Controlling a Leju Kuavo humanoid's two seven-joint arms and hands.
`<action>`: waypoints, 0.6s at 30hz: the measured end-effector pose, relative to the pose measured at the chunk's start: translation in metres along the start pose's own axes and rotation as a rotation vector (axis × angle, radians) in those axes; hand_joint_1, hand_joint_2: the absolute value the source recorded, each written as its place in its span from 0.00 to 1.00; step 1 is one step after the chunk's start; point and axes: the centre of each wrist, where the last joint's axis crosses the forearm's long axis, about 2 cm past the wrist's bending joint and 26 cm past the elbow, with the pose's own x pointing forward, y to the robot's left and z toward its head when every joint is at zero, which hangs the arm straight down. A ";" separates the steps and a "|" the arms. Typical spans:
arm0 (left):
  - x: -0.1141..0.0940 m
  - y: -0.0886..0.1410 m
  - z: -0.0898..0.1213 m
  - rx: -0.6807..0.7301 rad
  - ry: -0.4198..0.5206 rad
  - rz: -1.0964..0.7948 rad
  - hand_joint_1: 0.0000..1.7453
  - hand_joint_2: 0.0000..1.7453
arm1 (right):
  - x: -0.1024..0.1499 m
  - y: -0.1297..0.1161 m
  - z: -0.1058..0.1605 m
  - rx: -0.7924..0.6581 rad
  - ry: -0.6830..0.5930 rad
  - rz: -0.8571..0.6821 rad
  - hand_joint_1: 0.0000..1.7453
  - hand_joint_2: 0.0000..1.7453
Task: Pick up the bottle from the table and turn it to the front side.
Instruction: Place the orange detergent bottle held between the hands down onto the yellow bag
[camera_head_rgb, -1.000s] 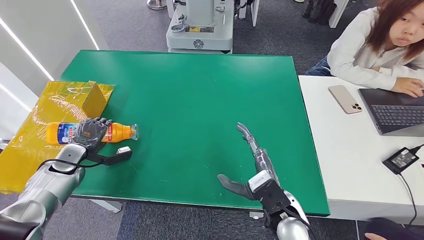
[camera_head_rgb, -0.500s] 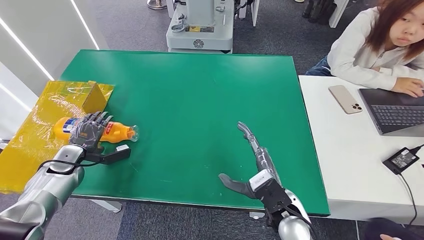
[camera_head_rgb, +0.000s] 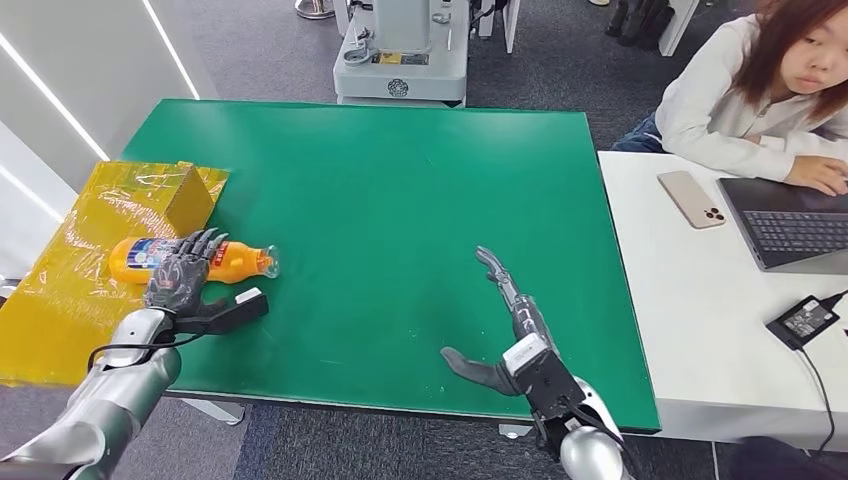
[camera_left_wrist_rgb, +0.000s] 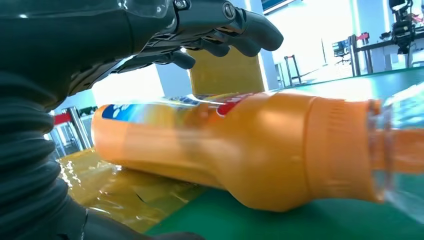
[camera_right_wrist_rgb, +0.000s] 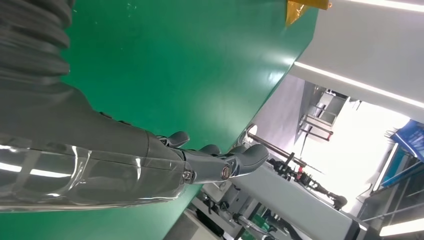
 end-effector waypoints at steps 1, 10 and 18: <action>0.002 -0.001 0.000 0.005 0.001 0.013 0.00 1.00 | -0.001 0.000 0.000 0.001 0.001 0.000 0.00 1.00; 0.027 0.001 -0.009 0.248 0.005 0.318 0.00 1.00 | -0.003 0.001 0.001 -0.003 0.008 0.001 0.00 1.00; 0.107 0.019 -0.011 0.659 0.021 0.723 0.00 1.00 | -0.004 0.007 -0.003 -0.056 -0.047 -0.032 0.00 1.00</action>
